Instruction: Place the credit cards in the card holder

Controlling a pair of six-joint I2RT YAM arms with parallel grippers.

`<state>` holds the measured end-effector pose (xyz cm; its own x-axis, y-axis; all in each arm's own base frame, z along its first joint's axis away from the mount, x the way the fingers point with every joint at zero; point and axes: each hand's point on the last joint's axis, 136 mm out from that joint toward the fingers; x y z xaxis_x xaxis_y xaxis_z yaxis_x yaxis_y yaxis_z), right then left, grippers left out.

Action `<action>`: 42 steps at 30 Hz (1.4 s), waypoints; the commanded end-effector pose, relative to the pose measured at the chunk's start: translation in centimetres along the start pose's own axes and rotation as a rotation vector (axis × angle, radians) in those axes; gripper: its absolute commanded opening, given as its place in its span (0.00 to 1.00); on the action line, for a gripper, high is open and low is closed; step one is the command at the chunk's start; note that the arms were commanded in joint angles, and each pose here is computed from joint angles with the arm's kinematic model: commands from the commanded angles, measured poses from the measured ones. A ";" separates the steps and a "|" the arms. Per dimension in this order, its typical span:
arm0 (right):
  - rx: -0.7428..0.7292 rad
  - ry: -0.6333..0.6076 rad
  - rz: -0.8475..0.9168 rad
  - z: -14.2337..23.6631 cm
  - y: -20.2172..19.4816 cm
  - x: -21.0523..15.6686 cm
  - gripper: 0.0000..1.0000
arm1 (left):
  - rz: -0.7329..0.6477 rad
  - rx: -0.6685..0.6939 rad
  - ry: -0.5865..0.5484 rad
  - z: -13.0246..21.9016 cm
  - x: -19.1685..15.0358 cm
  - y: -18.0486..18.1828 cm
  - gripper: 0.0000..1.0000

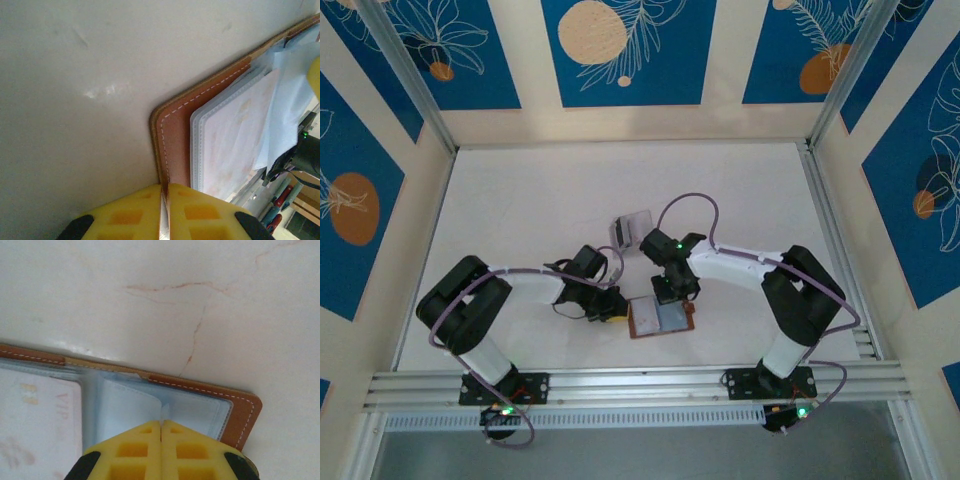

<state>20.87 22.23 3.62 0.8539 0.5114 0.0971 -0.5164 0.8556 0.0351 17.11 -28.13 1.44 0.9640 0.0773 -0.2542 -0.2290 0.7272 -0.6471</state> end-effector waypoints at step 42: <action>0.438 -0.110 -0.216 5.2 2.9 -0.3 0.39 | 0.057 -0.039 -0.011 -0.5 0.3 0.7 0.13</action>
<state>19.73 25.83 10.65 0.9220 0.3145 0.2259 -0.3867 0.7783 0.4946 17.40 -28.33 1.89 0.9493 0.1187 -0.2912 -0.2918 0.6778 -0.6749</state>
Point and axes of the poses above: each hand's point on the last joint's axis, 136 mm out from that joint toward the fingers, its own z axis back along the fingers, its own y axis along the line the jaws close on, x = y × z, and after that the axes turned 13 degrees about z, right-handed
